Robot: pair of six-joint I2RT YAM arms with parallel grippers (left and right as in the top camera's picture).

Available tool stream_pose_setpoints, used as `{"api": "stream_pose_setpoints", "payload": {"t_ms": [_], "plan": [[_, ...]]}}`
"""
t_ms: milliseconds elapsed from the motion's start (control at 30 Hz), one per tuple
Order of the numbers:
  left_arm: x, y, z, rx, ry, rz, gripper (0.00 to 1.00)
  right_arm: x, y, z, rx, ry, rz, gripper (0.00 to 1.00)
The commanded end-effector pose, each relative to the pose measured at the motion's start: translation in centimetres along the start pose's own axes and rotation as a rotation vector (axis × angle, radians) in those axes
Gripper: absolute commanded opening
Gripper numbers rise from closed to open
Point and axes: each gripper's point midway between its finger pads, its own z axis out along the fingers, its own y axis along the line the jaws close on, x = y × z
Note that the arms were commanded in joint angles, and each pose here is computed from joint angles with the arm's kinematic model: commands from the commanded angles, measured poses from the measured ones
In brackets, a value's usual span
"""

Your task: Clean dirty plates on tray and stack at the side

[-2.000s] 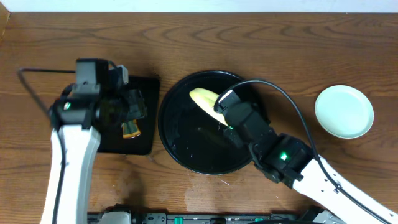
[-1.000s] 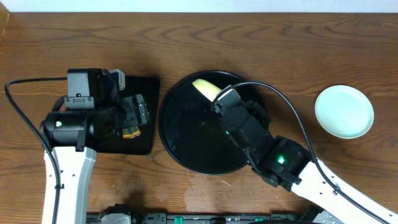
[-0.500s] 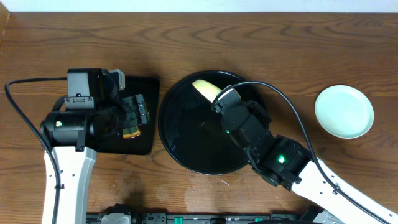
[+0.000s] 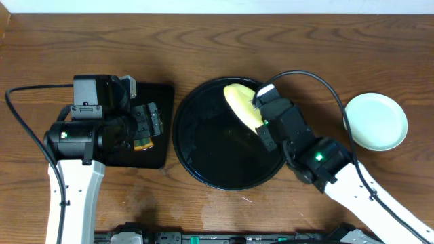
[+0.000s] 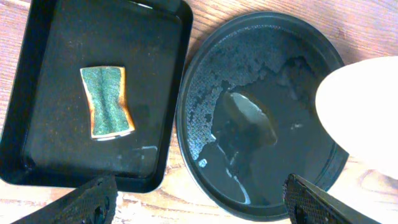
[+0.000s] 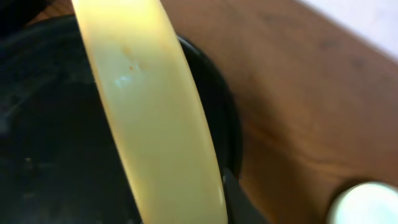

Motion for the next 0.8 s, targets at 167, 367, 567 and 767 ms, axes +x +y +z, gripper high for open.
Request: {"api": "stream_pose_setpoints", "payload": {"t_ms": [167, 367, 567, 767], "plan": [[-0.3, 0.2, -0.3, -0.013, -0.012, 0.009, 0.86, 1.8, -6.7, 1.6, -0.105, 0.077, 0.650, 0.01], [-0.3, 0.2, -0.3, -0.013, -0.012, 0.009, 0.86, 4.8, -16.9, 0.7, -0.093, 0.023, 1.087, 0.01], [-0.3, 0.2, -0.3, -0.013, -0.012, 0.009, 0.86, 11.7, -25.6, -0.9, 0.111, 0.009, 1.340, 0.01], [-0.3, 0.2, -0.3, -0.014, -0.012, 0.009, 0.86, 18.0, -28.5, -0.4, 0.203, 0.101, 1.521, 0.01]]}}
